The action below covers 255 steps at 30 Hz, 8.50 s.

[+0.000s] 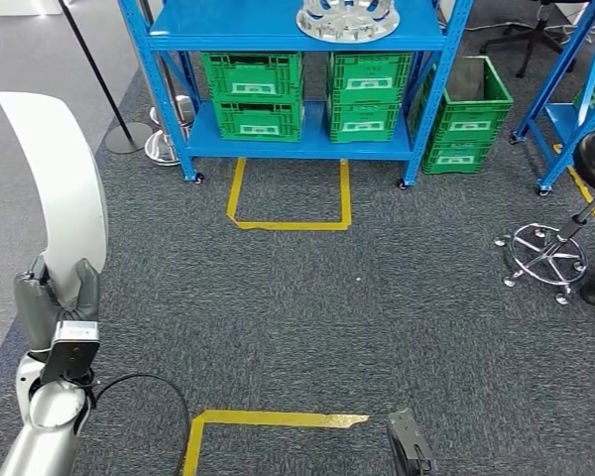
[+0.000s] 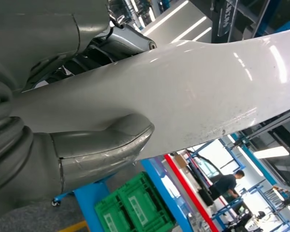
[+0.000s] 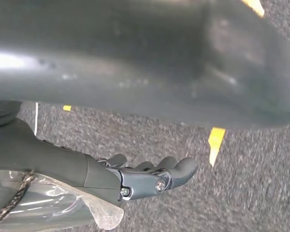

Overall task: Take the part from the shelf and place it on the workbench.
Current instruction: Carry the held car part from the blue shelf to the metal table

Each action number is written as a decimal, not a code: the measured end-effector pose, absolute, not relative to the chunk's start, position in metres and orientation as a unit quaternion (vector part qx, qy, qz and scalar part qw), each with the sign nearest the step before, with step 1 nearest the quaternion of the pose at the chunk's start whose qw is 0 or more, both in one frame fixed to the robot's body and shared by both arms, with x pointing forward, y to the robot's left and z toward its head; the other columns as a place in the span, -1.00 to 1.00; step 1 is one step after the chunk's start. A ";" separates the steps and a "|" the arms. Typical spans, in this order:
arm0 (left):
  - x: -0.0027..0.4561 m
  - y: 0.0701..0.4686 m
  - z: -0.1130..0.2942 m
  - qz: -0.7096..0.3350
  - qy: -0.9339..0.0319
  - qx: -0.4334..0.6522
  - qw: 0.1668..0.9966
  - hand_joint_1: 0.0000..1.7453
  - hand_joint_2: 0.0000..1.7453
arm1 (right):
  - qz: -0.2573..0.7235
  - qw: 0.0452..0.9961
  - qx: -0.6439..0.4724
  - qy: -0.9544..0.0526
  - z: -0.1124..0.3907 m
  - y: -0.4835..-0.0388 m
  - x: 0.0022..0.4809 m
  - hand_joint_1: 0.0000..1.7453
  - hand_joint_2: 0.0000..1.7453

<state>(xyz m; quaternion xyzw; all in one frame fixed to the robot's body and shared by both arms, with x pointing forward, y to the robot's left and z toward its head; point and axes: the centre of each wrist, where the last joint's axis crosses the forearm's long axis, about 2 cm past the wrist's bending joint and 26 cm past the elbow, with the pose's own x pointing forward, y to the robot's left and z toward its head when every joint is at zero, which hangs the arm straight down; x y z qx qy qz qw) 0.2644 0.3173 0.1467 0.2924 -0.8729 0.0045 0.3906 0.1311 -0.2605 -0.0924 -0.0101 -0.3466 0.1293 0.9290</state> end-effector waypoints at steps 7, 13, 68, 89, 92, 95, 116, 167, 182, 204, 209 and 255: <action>0.265 0.317 0.147 0.004 -0.873 0.292 0.390 1.00 1.00 | 0.128 0.930 -0.007 -0.344 -0.093 -0.257 0.130 -1.00 -1.00; 0.264 0.317 0.146 0.003 -0.873 0.293 0.391 1.00 1.00 | 0.128 0.930 -0.007 -0.344 -0.093 -0.257 0.128 -1.00 -1.00; 0.265 0.321 0.146 0.019 -0.864 0.295 0.408 1.00 1.00 | 0.111 0.931 0.001 -0.347 -0.092 -0.262 0.133 -1.00 -1.00; 0.262 0.344 0.146 0.031 -0.860 0.299 0.412 1.00 1.00 | 0.111 0.911 0.045 -0.394 -0.082 -0.245 0.159 -1.00 -1.00; 0.262 0.346 0.146 0.031 -0.860 0.301 0.410 1.00 1.00 | 0.109 0.910 0.046 -0.398 -0.081 -0.244 0.161 -1.00 -1.00; 0.262 0.347 0.146 0.030 -0.860 0.303 0.409 1.00 1.00 | 0.111 0.908 0.048 -0.401 -0.080 -0.243 0.162 -1.00 -1.00; 0.263 0.347 0.147 0.029 -0.861 0.308 0.404 1.00 1.00 | 0.107 0.913 0.035 -0.391 -0.084 -0.246 0.153 -1.00 -1.00; 0.265 0.331 0.146 0.026 -0.861 0.311 0.401 1.00 1.00 | 0.129 0.924 0.013 -0.360 -0.092 -0.253 0.128 -1.00 -1.00; 0.266 0.328 0.145 0.027 -0.860 0.309 0.404 1.00 1.00 | 0.125 0.925 0.010 -0.358 -0.093 -0.256 0.128 -1.00 -1.00; 0.268 0.328 0.146 0.029 -0.862 0.309 0.401 1.00 1.00 | 0.129 0.925 0.012 -0.357 -0.093 -0.256 0.128 -1.00 -1.00; 0.269 0.329 0.147 0.028 -0.862 0.310 0.399 1.00 1.00 | 0.131 0.924 0.012 -0.359 -0.092 -0.255 0.130 -1.00 -1.00; 0.250 0.348 0.144 0.027 -0.858 0.318 0.402 1.00 1.00 | 0.149 0.922 0.009 -0.357 -0.091 -0.231 0.124 -1.00 -1.00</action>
